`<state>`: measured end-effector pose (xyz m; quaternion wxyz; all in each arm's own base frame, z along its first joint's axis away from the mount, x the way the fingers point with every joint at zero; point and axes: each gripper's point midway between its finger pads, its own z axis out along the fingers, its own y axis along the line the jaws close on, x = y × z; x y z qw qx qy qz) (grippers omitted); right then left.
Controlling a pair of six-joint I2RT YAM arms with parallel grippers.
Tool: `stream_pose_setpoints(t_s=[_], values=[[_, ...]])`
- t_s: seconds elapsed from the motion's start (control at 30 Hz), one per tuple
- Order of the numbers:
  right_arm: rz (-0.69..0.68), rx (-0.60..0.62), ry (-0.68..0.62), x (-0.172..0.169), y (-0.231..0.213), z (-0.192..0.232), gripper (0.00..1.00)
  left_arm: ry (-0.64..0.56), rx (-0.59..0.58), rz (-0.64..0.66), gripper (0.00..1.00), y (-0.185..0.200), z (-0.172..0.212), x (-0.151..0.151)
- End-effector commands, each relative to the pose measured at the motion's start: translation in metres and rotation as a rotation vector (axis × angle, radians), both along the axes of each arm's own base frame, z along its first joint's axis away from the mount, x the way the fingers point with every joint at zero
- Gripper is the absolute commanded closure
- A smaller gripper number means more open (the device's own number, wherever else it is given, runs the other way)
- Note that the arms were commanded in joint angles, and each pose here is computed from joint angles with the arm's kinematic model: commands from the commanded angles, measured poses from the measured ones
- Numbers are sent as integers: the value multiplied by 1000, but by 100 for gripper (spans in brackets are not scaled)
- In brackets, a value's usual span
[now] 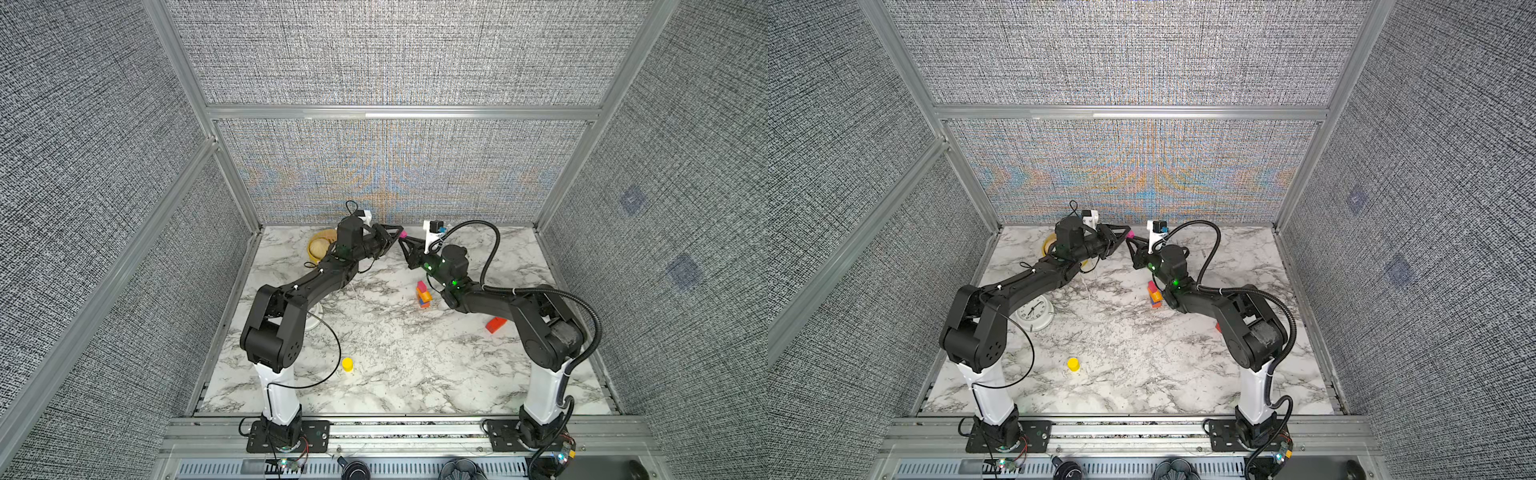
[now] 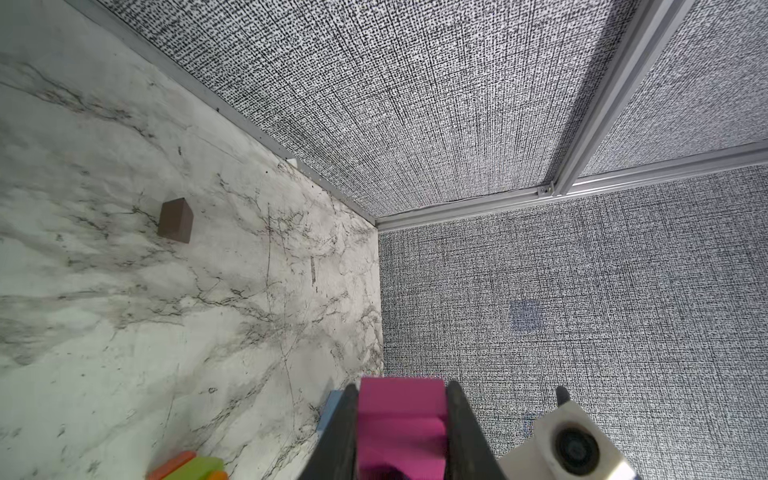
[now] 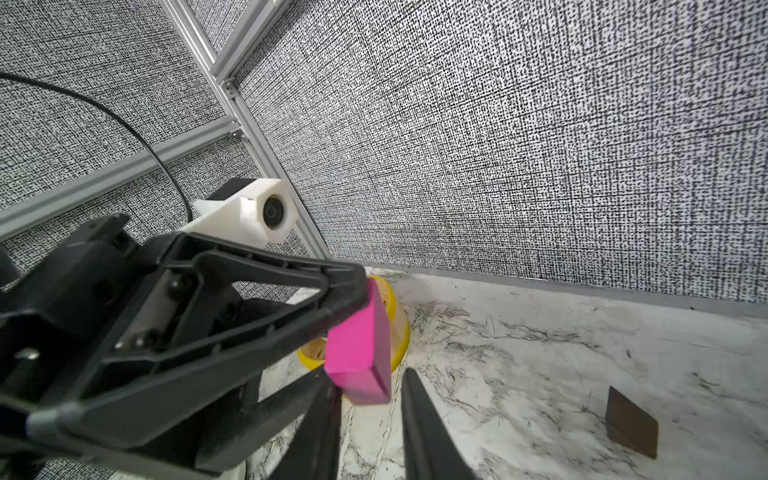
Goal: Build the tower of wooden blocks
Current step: 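Close the right gripper on the magenta cube while the left gripper holds it, then open the left gripper and draw it back while the right holds the cube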
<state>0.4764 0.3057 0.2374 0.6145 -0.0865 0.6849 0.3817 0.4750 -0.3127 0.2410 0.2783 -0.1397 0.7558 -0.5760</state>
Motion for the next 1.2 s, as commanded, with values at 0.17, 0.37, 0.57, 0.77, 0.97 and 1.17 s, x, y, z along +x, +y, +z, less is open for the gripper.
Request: stream_pose_setpoints(t_s=[0.17,0.37,0.57,0.77,0.97,1.17], values=[[-30,27,-53,5,-5,18,79,-12,-19,-29,93,-3,6,-5],[-31,25,-52,5,-5,17,84,-13,-21,-32,93,-3,5,-6],[-29,21,-31,3,-6,12,87,-11,-25,-47,87,-5,4,-7],[-26,19,-16,-2,-8,8,89,-34,-12,-62,34,-6,6,-8],[0,5,20,-12,-9,10,89,-44,40,-47,1,5,6,-8],[50,-94,115,-39,-16,6,89,-64,105,-18,1,31,5,-10]])
